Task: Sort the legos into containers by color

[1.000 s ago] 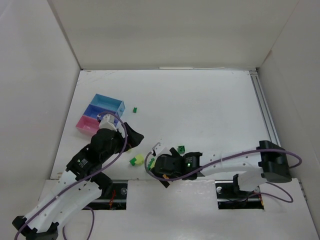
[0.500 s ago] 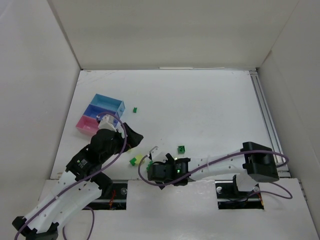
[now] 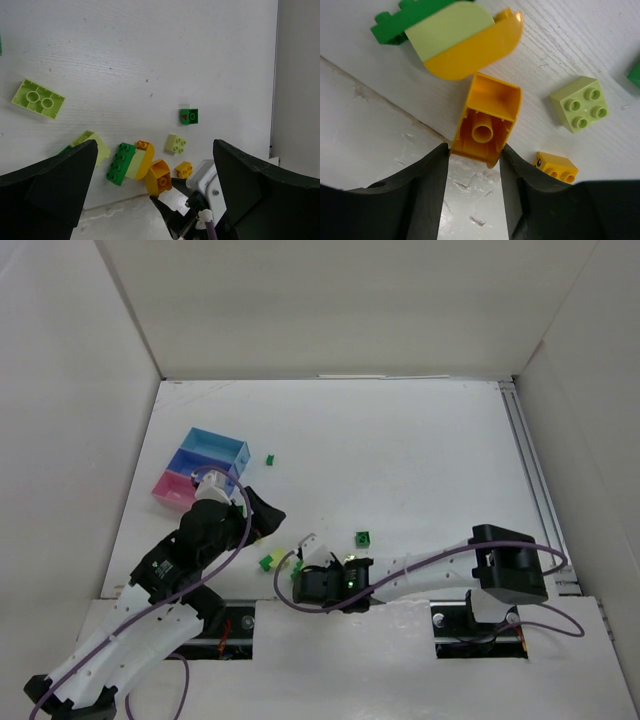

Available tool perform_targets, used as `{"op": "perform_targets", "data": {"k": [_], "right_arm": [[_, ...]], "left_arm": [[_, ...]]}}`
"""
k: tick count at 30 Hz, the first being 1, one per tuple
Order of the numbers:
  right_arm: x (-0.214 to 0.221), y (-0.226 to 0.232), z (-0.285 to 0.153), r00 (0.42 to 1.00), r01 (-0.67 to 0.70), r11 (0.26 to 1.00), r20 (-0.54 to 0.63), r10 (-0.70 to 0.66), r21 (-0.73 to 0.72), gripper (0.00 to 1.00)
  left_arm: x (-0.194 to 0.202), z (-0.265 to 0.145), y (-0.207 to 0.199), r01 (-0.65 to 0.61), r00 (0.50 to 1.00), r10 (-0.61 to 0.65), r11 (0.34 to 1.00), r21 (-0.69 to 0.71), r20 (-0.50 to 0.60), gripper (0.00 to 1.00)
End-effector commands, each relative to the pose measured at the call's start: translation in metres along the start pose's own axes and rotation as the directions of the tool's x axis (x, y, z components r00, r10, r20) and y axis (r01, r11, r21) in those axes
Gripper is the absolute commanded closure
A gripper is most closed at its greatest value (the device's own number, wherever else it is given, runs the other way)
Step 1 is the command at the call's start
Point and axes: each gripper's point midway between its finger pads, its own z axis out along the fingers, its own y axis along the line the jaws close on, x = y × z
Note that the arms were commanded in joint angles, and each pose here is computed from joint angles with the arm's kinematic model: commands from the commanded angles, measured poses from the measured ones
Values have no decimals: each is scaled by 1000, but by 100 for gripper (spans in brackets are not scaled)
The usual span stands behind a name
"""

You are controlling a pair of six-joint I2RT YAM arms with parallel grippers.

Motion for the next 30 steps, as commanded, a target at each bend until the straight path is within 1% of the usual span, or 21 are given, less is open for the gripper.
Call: {"op": "perform_targets", "data": {"k": [1, 2, 4, 7, 8, 10, 12, 15, 18, 19, 20, 21, 22, 23, 24, 25, 26, 27, 28, 29, 30], "right_arm": [[-16, 0, 3, 997, -45, 999, 61, 44, 8, 52], [-18, 1, 0, 997, -45, 999, 61, 44, 8, 55], [-24, -3, -4, 996, -46, 999, 79, 44, 27, 56], [-36, -15, -19, 992, -52, 997, 117, 45, 62, 64], [-40, -18, -25, 990, -58, 996, 130, 50, 62, 64], [-45, -25, -32, 988, -70, 995, 140, 59, 70, 70], [-52, -31, -41, 986, -78, 995, 152, 68, 65, 70], [-62, -41, -50, 987, -21, 998, 161, 12, 51, 72], [-85, -42, -59, 982, -4, 999, 188, 13, -51, 75], [-102, -41, -69, 969, 44, 992, 247, -15, -114, 76], [-103, -28, -75, 970, 90, 967, 242, -31, -238, 77], [-109, -34, -75, 967, 121, 947, 252, -44, -298, 78], [-124, -28, -92, 929, 252, 896, 351, -118, -365, 78], [-121, -21, -98, 914, 321, 847, 372, -160, -425, 78], [-114, -8, -110, 900, 382, 777, 391, -191, -500, 78], [-122, -3, -121, 879, 428, 738, 431, -204, -522, 76], [-120, -1, -128, 845, 504, 688, 463, -268, -522, 76], [-118, 7, -134, 835, 531, 640, 471, -284, -556, 76], [-126, 11, -144, 814, 563, 609, 502, -292, -558, 79], [-123, 12, -142, 800, 591, 584, 502, -329, -557, 82], [-129, 12, -146, 795, 594, 590, 514, -323, -547, 83]], "left_arm": [[-5, -4, -7, 8, 1000, -8, 1000, 17, 12, 0], [-6, -6, -8, 8, 1000, -8, 1000, 17, 12, 0], [-6, -6, -8, 8, 1000, -8, 1000, 17, 12, 0], [-6, -4, -9, 8, 1000, -8, 1000, 17, 12, 0], [-6, -4, -9, 8, 1000, -8, 1000, 17, 12, 0], [-4, -1, -7, 5, 1000, -5, 1000, 1, 0, 0], [-5, 1, -8, -5, 1000, 5, 1000, 2, 1, 0], [-4, 2, -18, -22, 1000, 23, 998, 50, -16, 0], [-3, 3, -23, -31, 999, 33, 998, 63, -29, 0], [-2, 3, -21, -32, 999, 34, 998, 56, -35, 0], [-5, 1, -22, -32, 999, 33, 998, 52, -24, 0], [-10, -1, -22, -31, 999, 32, 999, 45, -8, 0], [-8, -1, -20, -32, 999, 33, 999, 38, -14, 0], [-11, -3, -21, -32, 999, 32, 999, 31, -3, 0], [-11, -3, -21, -32, 999, 32, 999, 31, -3, 0], [-14, -5, -23, -31, 1000, 31, 999, 38, 2, 0], [-15, -7, -28, -40, 999, 39, 997, 65, 8, 0], [-14, -9, -30, -51, 999, 51, 996, 80, 6, 0], [-16, -9, -32, -50, 999, 50, 995, 87, 11, 0], [-18, -11, -37, -63, 998, 62, 992, 107, 16, 0], [-19, -13, -37, -72, 997, 69, 991, 115, 24, 0]]}}
